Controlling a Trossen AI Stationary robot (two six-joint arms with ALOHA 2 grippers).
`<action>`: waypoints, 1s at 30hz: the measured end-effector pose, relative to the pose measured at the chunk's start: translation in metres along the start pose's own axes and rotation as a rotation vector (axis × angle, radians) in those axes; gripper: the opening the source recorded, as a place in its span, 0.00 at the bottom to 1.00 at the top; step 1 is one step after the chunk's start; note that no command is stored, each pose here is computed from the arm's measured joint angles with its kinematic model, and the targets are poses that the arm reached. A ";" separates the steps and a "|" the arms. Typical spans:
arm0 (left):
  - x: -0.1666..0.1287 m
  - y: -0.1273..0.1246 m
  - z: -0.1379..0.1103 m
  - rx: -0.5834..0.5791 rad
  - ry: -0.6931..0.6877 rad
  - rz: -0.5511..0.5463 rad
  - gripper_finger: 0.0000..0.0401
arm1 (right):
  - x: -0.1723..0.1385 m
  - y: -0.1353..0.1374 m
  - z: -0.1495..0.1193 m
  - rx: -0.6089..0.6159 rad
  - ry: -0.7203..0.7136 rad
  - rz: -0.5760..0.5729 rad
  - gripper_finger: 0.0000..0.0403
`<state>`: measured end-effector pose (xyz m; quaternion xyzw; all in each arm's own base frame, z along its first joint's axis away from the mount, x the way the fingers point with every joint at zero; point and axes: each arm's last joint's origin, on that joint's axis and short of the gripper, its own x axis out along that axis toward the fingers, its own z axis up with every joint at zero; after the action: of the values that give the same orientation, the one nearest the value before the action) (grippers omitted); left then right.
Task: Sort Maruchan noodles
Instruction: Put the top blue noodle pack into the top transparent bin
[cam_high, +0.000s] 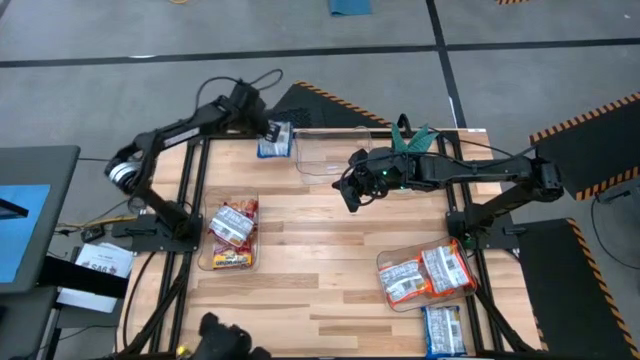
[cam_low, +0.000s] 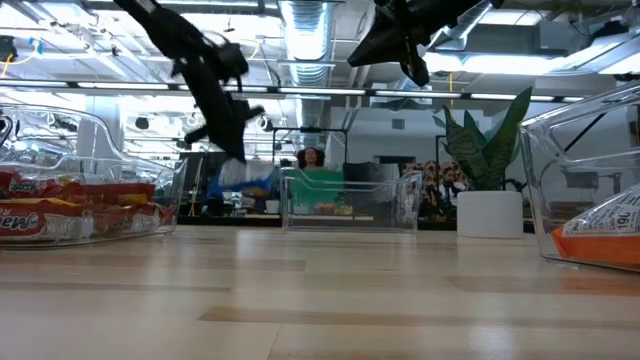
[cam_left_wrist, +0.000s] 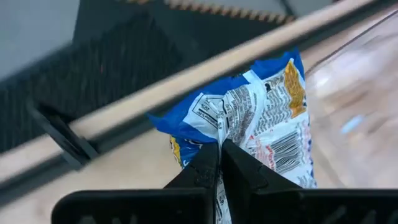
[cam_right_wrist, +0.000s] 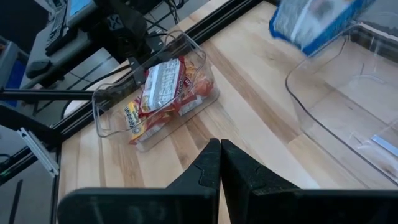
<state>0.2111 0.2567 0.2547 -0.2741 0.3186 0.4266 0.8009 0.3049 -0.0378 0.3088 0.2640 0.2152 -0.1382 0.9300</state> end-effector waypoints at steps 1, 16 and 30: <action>-0.010 -0.001 0.003 0.005 -0.029 -0.006 0.00 | 0.000 0.000 0.000 0.000 0.000 0.000 0.08; -0.156 -0.044 -0.010 0.085 -0.361 -0.198 0.00 | 0.000 -0.004 0.010 0.006 -0.067 0.025 0.08; -0.178 -0.112 -0.046 0.143 -0.411 -0.243 0.00 | -0.031 -0.013 0.032 0.030 -0.156 0.108 0.12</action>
<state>0.2172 0.0789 0.3760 -0.1604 0.1432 0.3501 0.9117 0.2837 -0.0620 0.3428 0.2777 0.1255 -0.1111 0.9459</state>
